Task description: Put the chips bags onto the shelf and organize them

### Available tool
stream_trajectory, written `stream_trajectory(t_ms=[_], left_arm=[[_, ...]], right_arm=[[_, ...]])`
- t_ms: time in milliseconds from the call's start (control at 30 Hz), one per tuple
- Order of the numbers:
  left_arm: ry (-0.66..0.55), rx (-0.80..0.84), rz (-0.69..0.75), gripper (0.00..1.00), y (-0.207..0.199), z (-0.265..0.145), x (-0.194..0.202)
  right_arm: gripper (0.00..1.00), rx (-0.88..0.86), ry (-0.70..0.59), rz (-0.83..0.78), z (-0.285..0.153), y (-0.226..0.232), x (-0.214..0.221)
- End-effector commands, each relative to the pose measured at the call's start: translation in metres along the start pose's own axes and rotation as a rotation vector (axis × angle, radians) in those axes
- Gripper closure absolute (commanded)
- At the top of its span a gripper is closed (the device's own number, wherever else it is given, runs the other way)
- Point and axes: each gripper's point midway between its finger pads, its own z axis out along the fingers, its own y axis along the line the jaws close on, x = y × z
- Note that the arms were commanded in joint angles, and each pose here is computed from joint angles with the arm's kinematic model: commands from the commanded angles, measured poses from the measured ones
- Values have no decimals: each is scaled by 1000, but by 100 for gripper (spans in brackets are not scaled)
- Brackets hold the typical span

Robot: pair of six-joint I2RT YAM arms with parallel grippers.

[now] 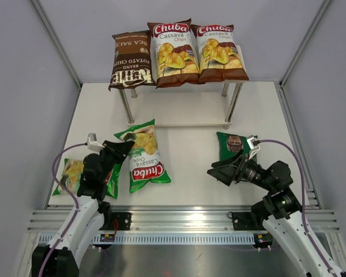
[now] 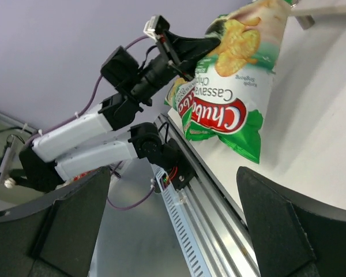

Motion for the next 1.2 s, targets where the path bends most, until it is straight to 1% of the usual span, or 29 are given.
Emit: stream_trajectory(t_ms=[0,33,67,100,133,167,200,233,267,300,333,433,567,600,667,700,733,867,967,1033,1167], left_arm=[[-26,16,-162,96,-10,-5,-1],[-37,59,-181,96,-21,-10,-2],[-39,62,-241,97,-22,-12,0],[-39,83,-266,98,-28,-15,2],[-76,97,-287,98,-33,-20,-5],[-91,107,-337,98,-37,-24,-8],[-117,112,-365,98,-39,-26,-11],[-134,146,-411,98,-48,-32,-16],[-147,152,-434,98,-50,-35,-19],[-172,157,-463,98,-51,-36,-23],[-182,174,-513,99,-55,-40,-27],[-207,185,-577,99,-58,-43,-33],[-206,218,-663,100,-67,-46,-36],[-196,227,-668,100,-71,-46,-35],[-180,236,-690,100,-75,-47,-35],[-166,241,-696,100,-77,-47,-32],[-154,250,-705,100,-80,-47,-30],[-125,263,-720,100,-87,-49,-26],[-92,253,-730,100,-87,-49,-20],[-67,262,-744,100,-89,-51,-17],[-56,272,-751,100,-91,-56,-15]], right_arm=[[2,6,-63,139,15,-29,3],[2,-57,-111,130,19,-25,-5],[2,-75,-120,233,21,-29,0],[1,-36,-138,297,23,-51,10],[1,-45,-148,313,26,-54,11],[1,-45,-130,344,29,-55,19],[1,-12,-160,366,33,-63,20],[1,6,-160,379,37,-67,24],[1,-16,-117,388,43,-56,39],[1,15,-167,385,48,-59,35],[1,22,-173,379,52,-58,37],[1,-16,-215,377,62,-35,46],[1,-52,-248,268,81,-7,51],[1,-82,-264,251,88,7,45],[1,-96,-249,232,103,14,56],[1,-95,-279,235,111,18,50],[1,-93,-269,220,119,18,59],[1,-93,-348,213,136,22,56],[0,-149,-353,200,148,35,59],[1,-138,-345,192,157,33,65],[1,-128,-371,192,167,33,63]])
